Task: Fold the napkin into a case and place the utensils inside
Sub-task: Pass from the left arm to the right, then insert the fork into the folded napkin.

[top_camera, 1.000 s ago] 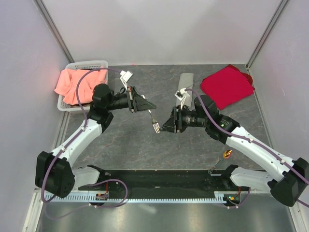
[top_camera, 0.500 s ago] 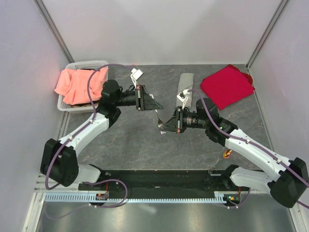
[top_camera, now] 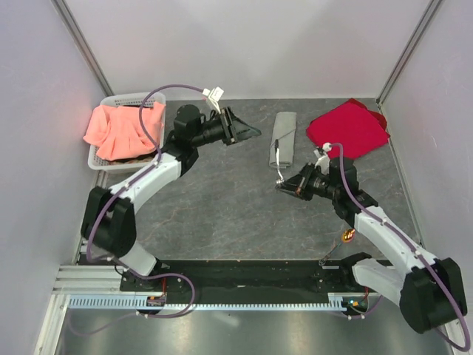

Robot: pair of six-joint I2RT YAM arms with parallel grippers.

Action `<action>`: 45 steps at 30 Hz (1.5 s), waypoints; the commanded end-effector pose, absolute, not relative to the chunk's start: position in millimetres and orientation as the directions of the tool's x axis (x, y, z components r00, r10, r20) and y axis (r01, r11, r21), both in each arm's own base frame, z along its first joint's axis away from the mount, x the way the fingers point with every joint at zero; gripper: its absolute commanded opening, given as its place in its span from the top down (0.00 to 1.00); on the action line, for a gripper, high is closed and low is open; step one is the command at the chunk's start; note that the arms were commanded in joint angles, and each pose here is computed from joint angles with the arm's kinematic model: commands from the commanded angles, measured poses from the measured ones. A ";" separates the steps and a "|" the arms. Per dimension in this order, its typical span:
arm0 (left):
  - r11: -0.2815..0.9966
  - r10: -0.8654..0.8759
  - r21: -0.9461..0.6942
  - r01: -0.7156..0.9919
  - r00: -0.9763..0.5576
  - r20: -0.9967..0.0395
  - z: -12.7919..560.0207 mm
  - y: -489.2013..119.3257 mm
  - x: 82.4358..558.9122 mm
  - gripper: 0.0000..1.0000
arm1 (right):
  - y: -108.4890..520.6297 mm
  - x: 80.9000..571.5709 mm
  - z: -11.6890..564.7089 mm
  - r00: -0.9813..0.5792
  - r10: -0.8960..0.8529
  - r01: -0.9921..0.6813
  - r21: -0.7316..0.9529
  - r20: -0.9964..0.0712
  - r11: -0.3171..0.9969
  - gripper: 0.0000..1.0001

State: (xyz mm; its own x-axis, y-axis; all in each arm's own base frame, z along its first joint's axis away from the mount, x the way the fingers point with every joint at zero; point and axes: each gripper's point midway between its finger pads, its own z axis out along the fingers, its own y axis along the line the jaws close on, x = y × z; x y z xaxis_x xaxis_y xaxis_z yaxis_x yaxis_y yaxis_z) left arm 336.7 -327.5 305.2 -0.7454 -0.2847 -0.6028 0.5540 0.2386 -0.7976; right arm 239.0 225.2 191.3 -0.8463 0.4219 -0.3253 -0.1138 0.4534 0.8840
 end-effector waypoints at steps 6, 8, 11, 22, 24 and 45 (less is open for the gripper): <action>0.417 -0.396 -0.756 0.504 -0.648 -0.650 214.4 -380.6 476.9 0.98 | 196.7 304.4 159.3 -0.834 0.519 0.078 0.893 -0.185 0.444 1.00; 0.407 -0.398 -0.753 0.517 -0.642 -0.656 212.9 -401.7 489.0 0.98 | 195.9 320.5 155.1 -0.831 0.533 0.102 0.897 -0.161 0.430 1.00; 0.419 -0.369 -0.741 0.525 -0.648 -0.667 191.9 -425.7 499.7 0.98 | 186.6 340.1 144.6 -0.816 0.565 0.154 0.896 -0.122 0.417 1.00; 0.544 -0.307 -0.744 0.388 -0.733 -0.607 104.9 -421.8 476.1 0.98 | 160.0 391.2 102.5 -0.820 0.569 0.216 0.884 -0.067 0.415 1.00; 0.558 -0.289 -0.749 0.357 -0.763 -0.579 89.3 -420.4 469.8 0.98 | 160.2 394.6 101.8 -0.821 0.567 0.213 0.884 -0.069 0.416 1.00; 0.621 -0.167 -0.724 0.299 -0.853 -0.495 38.4 -426.8 423.4 0.98 | 157.3 402.1 70.1 -0.801 0.595 0.385 0.820 0.069 0.423 1.00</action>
